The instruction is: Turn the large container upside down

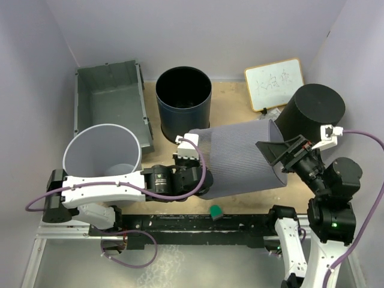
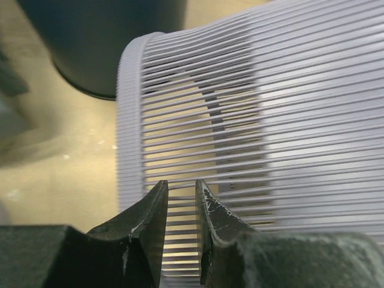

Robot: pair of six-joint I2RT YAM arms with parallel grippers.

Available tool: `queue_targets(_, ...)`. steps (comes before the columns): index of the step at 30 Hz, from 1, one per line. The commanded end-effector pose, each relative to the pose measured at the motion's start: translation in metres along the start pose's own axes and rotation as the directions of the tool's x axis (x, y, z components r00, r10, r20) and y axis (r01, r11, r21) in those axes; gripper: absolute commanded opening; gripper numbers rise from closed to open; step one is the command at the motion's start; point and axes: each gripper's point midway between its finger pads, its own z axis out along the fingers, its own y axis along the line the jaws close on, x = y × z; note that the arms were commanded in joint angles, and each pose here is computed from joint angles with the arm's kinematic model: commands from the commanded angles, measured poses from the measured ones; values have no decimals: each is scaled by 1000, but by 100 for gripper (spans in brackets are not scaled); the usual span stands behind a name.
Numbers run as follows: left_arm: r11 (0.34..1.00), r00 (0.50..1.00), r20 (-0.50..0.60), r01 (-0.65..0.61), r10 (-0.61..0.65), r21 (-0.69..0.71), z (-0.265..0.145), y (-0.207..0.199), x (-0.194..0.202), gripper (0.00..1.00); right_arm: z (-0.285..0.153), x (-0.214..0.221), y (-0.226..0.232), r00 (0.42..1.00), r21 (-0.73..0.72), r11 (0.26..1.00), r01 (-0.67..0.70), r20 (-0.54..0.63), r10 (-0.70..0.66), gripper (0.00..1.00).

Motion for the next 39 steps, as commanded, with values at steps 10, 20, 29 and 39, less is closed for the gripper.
queue_targets(10,968,989,-145,66,-32,242,7,-95,42,25,-16,-4,68,996,-261,965,19,-80,-41,100)
queue_targets(20,960,981,-191,16,39,281,22,-121,70,39,-10,-2,48,993,-167,984,57,-92,-73,100)
queue_targets(29,939,975,-209,4,72,344,35,-148,74,41,-18,-26,54,980,-84,979,186,-51,-191,100)
queue_targets(39,876,961,-144,-146,235,459,18,-184,48,46,-40,-72,43,939,174,929,326,51,-339,100)
